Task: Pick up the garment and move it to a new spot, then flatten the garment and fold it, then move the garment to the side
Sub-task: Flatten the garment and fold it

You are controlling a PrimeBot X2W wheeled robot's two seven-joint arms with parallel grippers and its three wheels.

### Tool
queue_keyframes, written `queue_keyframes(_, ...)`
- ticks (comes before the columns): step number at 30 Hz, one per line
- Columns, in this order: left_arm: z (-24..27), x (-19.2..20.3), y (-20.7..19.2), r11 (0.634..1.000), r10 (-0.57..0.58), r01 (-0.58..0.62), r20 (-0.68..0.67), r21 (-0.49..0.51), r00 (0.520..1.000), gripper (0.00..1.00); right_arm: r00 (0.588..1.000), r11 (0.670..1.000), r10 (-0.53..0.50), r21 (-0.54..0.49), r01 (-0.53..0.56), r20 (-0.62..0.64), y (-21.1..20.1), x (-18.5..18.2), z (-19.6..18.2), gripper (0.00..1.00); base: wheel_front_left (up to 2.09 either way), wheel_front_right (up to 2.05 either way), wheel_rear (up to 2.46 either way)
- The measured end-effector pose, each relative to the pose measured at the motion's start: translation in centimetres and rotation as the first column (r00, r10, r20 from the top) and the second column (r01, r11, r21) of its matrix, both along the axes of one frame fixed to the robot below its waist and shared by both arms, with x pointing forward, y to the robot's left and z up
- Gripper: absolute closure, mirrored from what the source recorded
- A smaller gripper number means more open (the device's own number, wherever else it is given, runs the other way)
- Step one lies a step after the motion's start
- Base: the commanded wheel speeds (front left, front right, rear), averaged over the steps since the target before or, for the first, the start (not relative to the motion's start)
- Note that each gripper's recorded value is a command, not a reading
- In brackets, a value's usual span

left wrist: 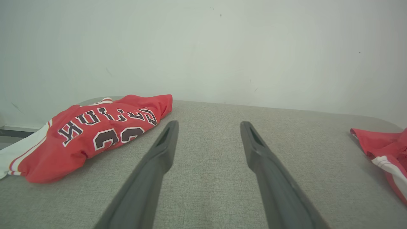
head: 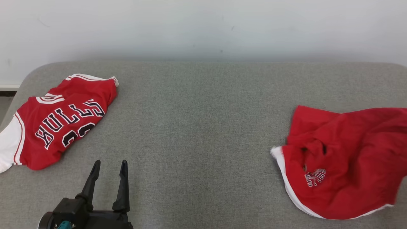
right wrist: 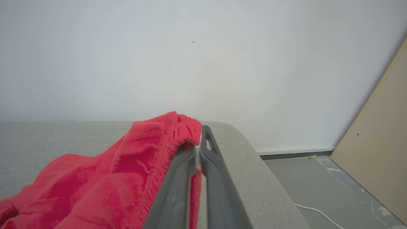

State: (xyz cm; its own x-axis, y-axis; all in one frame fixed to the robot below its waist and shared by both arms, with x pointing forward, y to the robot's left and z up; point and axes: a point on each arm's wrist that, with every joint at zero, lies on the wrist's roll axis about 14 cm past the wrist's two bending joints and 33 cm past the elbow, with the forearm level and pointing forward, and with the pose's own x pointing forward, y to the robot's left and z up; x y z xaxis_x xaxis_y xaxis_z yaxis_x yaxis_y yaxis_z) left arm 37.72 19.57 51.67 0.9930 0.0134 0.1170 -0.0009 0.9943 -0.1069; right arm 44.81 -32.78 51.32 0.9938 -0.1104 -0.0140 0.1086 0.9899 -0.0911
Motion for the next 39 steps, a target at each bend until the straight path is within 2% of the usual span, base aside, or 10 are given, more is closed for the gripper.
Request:
queue_keyframes(6,0.1,-0.5,-0.3,1.0,-0.007,0.007,0.003,-0.006,1.0,0.0,0.991,0.996,0.044,-0.086,-0.033,0.124,0.7,0.5,5.4,1.0,0.0,0.0,0.0)
queue_keyframes(14,0.3,-1.4,0.6,1.0,0.025,-0.025,0.009,-0.014,1.0,0.0,0.942,0.96,0.278,-0.098,-0.264,0.188,10.7,1.8,8.0,1.0,0.0,0.0,0.0)
queue_keyframes(16,0.5,-1.8,1.1,0.999,0.042,-0.042,0.012,-0.013,0.999,0.0,0.907,0.926,0.379,-0.08,-0.37,0.185,15.4,1.8,7.6,1.0,0.0,0.0,0.0)
queue_keyframes(22,0.5,-2.6,2.2,0.997,0.076,-0.076,0.014,-0.011,0.997,0.0,0.819,0.832,0.545,0.002,-0.554,0.177,24.5,1.5,6.3,1.0,0.0,0.0,0.0)
queue_keyframes(32,-0.3,-3.2,3.3,0.993,0.118,-0.119,-0.016,-0.024,0.993,0.0,0.604,0.592,0.793,0.129,-0.795,0.081,39.4,-2.4,1.3,1.0,0.0,0.0,0.0)
queue_keyframes(35,-0.5,-3.2,3.4,0.991,0.128,-0.128,-0.024,-0.026,0.992,0.0,0.558,0.55,0.83,0.146,-0.823,0.021,41.4,-3.2,-0.9,1.0,0.0,0.0,0.0)
queue_keyframes(36,-0.6,-3.3,3.4,0.991,0.13,-0.131,-0.028,-0.026,0.991,0.0,0.547,0.542,0.837,0.153,-0.826,-0.01,41.8,-3.4,-1.8,0.68,0.0,0.0,0.0)
queue_keyframes(37,-0.7,-3.3,3.5,0.991,0.134,-0.135,-0.032,-0.026,0.99,0.0,0.537,0.537,0.842,0.16,-0.828,-0.048,42.0,-3.7,-3.0,0.68,0.0,0.0,0.0)
queue_keyframes(38,-0.8,-3.3,3.6,0.99,0.139,-0.14,-0.036,-0.028,0.99,0.0,0.532,0.537,0.843,0.169,-0.827,-0.077,42.1,-3.8,-4.0,0.56,0.0,0.0,0.0)
queue_keyframes(39,-0.9,-3.4,3.7,0.989,0.142,-0.144,-0.04,-0.031,0.989,0.0,0.527,0.536,0.844,0.179,-0.825,-0.098,42.1,-4.0,-4.7,0.0,0.0,0.0,0.0)
